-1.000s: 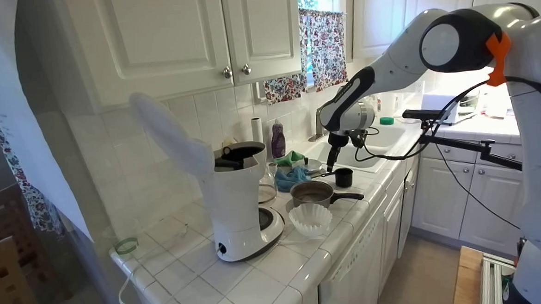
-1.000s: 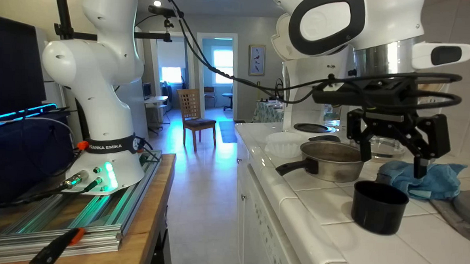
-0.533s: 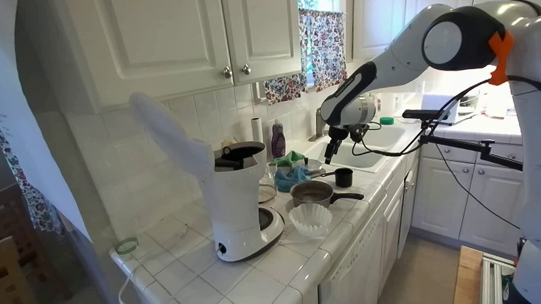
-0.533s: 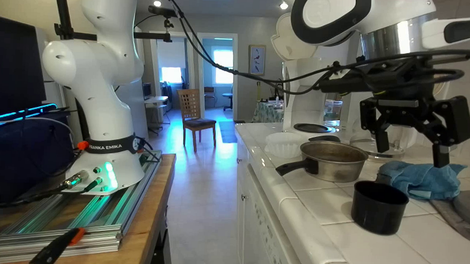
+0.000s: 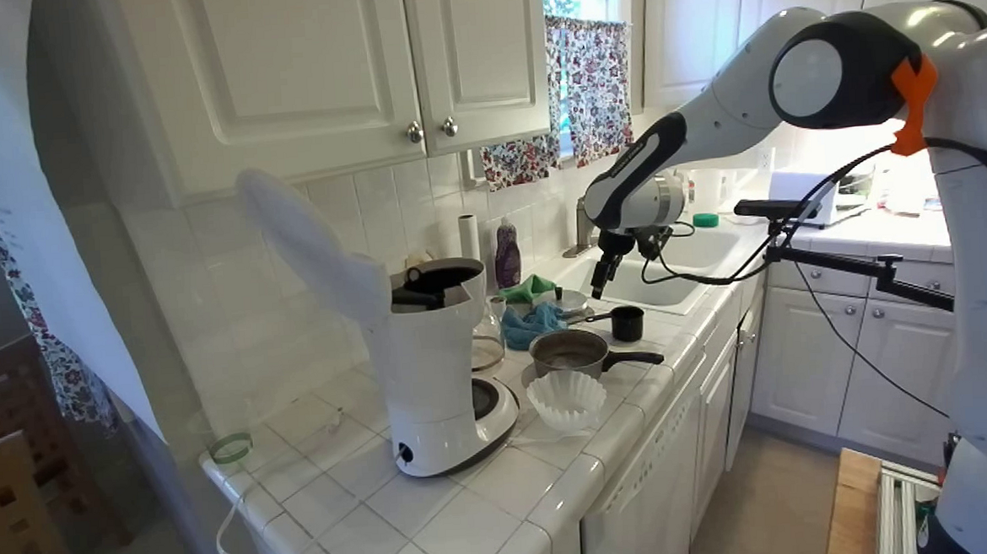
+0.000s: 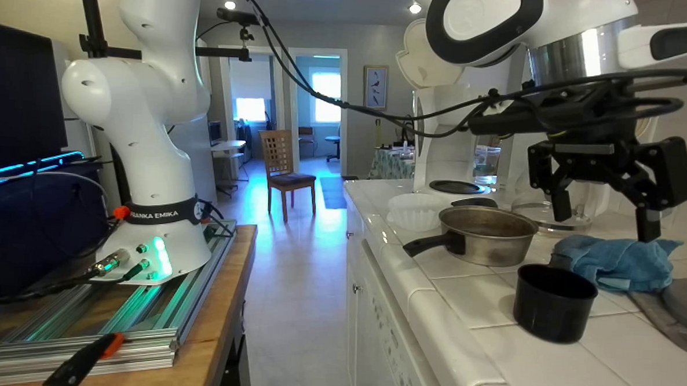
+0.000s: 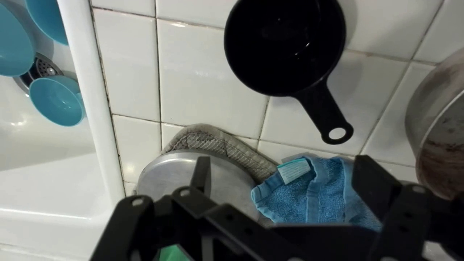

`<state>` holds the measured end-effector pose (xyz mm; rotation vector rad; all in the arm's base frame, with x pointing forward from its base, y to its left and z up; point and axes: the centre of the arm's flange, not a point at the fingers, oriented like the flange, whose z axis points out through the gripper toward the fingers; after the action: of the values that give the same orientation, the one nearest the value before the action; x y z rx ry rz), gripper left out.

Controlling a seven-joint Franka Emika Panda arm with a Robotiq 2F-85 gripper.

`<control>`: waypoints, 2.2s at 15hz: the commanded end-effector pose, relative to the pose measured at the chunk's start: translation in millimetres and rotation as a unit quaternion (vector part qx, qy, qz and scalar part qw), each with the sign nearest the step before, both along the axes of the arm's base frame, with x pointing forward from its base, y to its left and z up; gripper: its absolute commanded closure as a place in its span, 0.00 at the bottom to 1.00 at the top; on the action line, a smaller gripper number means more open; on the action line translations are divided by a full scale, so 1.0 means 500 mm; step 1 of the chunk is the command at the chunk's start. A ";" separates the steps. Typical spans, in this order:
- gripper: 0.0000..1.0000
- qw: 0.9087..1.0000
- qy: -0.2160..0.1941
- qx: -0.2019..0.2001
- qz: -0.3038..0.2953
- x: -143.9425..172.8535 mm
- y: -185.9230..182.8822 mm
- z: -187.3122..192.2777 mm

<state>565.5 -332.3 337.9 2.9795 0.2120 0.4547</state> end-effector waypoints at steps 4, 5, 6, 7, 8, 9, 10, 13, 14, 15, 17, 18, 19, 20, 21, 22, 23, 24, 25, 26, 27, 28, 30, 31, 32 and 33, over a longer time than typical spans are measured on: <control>0.00 0.992 -0.044 -0.046 0.108 0.084 -0.037 0.020; 0.00 0.990 -0.049 -0.043 0.126 0.099 -0.038 0.020; 0.00 0.988 -0.051 -0.042 0.138 0.111 -0.038 0.019; 0.00 0.986 -0.058 -0.029 0.154 0.122 -0.041 0.019; 0.00 0.985 -0.059 -0.021 0.160 0.133 -0.044 0.014; 0.00 0.984 -0.059 -0.019 0.169 0.140 -0.048 0.010; 0.00 0.983 -0.056 -0.017 0.174 0.146 -0.058 0.005; 0.00 0.982 -0.045 -0.025 0.181 0.155 -0.086 -0.007; 0.00 0.982 -0.040 -0.034 0.183 0.158 -0.095 -0.011; 0.00 0.980 -0.040 -0.038 0.191 0.161 -0.104 -0.015; 0.00 0.978 -0.035 -0.050 0.198 0.170 -0.118 -0.024; 0.00 0.978 -0.036 -0.052 0.200 0.177 -0.126 -0.028; 0.00 0.978 -0.038 -0.051 0.201 0.182 -0.129 -0.033; 0.00 0.978 -0.041 -0.051 0.200 0.190 -0.134 -0.038; 0.00 0.978 -0.046 -0.051 0.196 0.197 -0.138 -0.042; 0.00 0.978 -0.050 -0.051 0.197 0.206 -0.141 -0.051; 0.00 0.978 -0.053 -0.051 0.197 0.213 -0.143 -0.058; 0.00 0.977 -0.055 -0.050 0.198 0.218 -0.144 -0.063; 0.00 0.977 -0.054 -0.053 0.198 0.223 -0.146 -0.069; 0.00 0.976 -0.058 -0.056 0.202 0.229 -0.148 -0.076; 0.00 0.975 -0.059 -0.057 0.205 0.233 -0.148 -0.082; 0.00 0.974 -0.060 -0.061 0.210 0.237 -0.148 -0.087; 0.00 0.970 -0.064 -0.071 0.222 0.244 -0.143 -0.096; 0.00 0.968 -0.065 -0.076 0.228 0.247 -0.141 -0.099; 0.00 0.966 -0.066 -0.081 0.235 0.251 -0.140 -0.102; 0.00 0.965 -0.067 -0.083 0.241 0.255 -0.139 -0.107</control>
<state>677.8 -394.4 290.6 2.7595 0.8497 0.6309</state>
